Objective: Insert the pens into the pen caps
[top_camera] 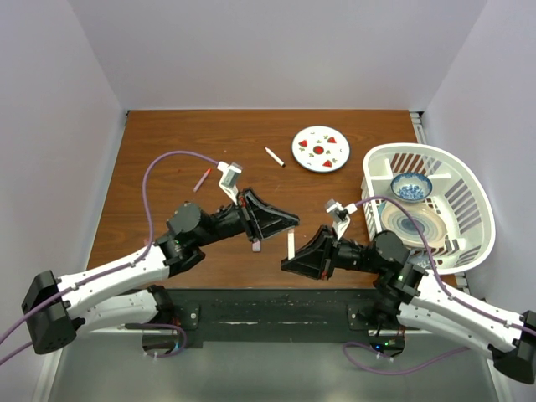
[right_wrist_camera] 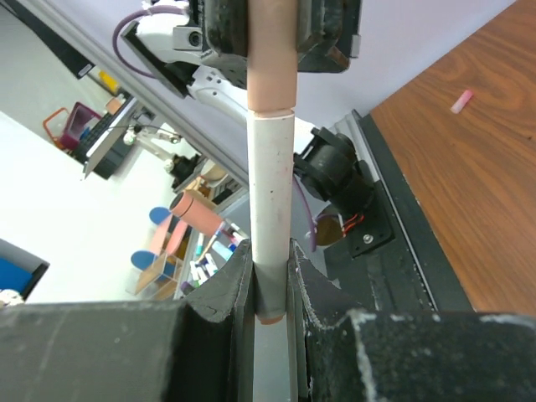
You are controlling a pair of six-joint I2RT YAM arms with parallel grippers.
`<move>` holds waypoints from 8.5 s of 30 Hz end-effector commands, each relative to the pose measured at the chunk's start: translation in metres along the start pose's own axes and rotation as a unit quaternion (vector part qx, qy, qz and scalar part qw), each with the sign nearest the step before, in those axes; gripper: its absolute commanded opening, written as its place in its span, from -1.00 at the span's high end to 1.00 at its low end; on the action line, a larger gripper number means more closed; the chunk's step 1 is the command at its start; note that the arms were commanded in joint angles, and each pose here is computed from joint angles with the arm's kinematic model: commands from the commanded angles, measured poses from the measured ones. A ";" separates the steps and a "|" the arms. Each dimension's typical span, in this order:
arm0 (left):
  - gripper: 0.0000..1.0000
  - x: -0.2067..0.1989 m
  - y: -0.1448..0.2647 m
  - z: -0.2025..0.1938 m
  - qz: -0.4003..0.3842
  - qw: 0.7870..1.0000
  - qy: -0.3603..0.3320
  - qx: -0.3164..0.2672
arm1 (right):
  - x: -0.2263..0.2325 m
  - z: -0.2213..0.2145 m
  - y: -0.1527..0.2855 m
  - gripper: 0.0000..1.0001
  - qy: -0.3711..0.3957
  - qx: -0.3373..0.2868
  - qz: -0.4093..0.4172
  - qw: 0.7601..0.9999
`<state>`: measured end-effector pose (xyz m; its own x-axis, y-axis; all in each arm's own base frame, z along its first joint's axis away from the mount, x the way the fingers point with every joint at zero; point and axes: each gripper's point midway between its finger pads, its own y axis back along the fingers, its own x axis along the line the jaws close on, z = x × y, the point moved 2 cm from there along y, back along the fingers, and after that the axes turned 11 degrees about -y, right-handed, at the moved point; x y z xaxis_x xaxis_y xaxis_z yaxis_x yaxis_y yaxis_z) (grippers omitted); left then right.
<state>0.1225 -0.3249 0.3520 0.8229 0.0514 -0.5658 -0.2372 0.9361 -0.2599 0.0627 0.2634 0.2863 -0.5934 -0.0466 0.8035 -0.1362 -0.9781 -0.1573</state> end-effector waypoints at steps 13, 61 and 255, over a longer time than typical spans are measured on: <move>1.00 -0.015 0.034 -0.066 -0.055 0.992 0.081 0.083 | 0.090 0.094 -0.019 1.00 0.114 -0.129 0.066 0.983; 1.00 -0.030 0.074 -0.148 -0.092 0.964 0.035 0.247 | 0.161 0.183 -0.065 1.00 0.276 -0.117 0.006 0.954; -0.68 0.149 0.155 0.024 0.448 0.890 -0.061 0.055 | -0.256 0.151 -0.049 1.00 0.106 -0.005 -0.428 0.897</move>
<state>0.2162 -0.1459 0.2244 0.3718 0.8830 -0.2865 -0.7937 0.4624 0.3953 0.3786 0.2608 0.1083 -0.3585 0.8792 0.3139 -0.5697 -0.4724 0.6725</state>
